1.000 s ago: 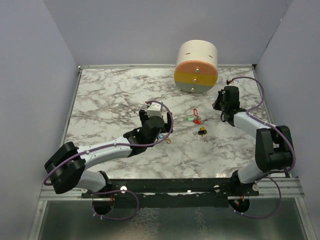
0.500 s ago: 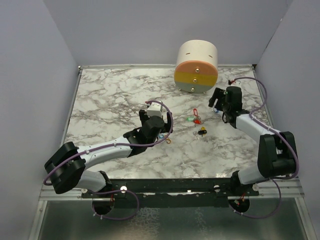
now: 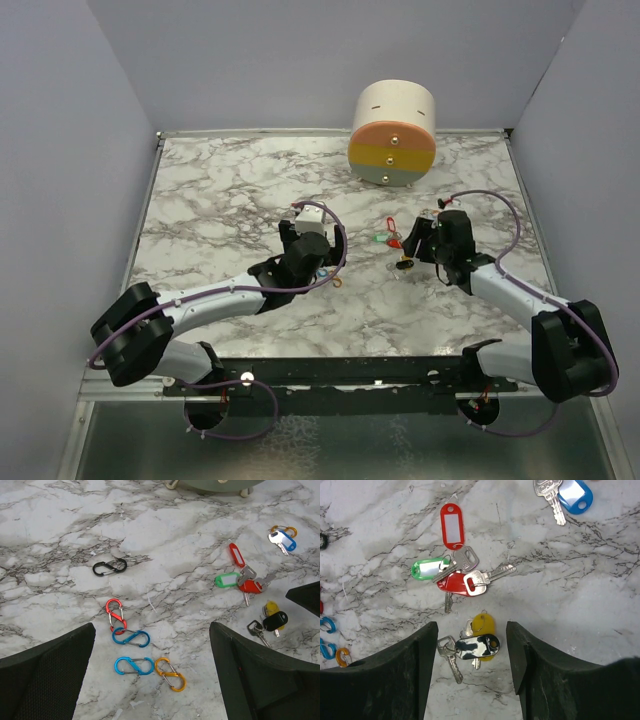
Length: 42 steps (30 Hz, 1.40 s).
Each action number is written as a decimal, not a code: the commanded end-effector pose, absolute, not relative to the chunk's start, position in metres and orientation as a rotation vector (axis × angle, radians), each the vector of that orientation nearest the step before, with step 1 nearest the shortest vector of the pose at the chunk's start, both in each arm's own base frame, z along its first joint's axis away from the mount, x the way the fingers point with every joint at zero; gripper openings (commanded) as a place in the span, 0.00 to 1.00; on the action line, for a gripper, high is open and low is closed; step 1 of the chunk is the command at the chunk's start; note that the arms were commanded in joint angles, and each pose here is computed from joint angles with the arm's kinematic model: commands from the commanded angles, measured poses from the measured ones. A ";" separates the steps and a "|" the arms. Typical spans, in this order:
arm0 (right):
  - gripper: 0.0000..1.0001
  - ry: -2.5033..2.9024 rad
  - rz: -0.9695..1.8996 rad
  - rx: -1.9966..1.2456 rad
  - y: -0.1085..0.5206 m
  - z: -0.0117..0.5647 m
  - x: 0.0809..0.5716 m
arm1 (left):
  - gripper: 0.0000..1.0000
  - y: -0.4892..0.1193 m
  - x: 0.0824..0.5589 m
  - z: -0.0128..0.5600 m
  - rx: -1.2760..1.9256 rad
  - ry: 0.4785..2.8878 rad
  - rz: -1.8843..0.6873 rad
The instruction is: Put the keys on the keyring
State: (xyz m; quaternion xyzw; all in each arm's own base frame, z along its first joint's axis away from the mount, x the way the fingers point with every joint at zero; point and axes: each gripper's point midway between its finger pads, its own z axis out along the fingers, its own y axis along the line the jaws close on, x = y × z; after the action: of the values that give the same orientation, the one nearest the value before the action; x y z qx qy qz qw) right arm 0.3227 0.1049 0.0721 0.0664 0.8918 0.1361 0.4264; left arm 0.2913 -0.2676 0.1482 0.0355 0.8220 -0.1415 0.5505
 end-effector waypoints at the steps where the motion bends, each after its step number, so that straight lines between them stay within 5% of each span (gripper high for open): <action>1: 0.54 2.252 0.388 0.177 0.111 0.068 0.317 | 0.99 -0.269 0.294 0.147 0.068 1.938 -0.343; 42: 0.28 2.326 0.456 0.193 0.125 0.027 0.321 | 0.99 -0.265 0.296 0.141 0.069 1.945 -0.317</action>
State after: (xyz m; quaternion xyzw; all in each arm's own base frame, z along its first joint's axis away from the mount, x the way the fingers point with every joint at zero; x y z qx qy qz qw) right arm 0.3174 0.1209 0.0266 0.0761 0.9109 0.1680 0.3692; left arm 0.2923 -0.2683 0.1435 0.0368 0.8240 -0.1382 0.5482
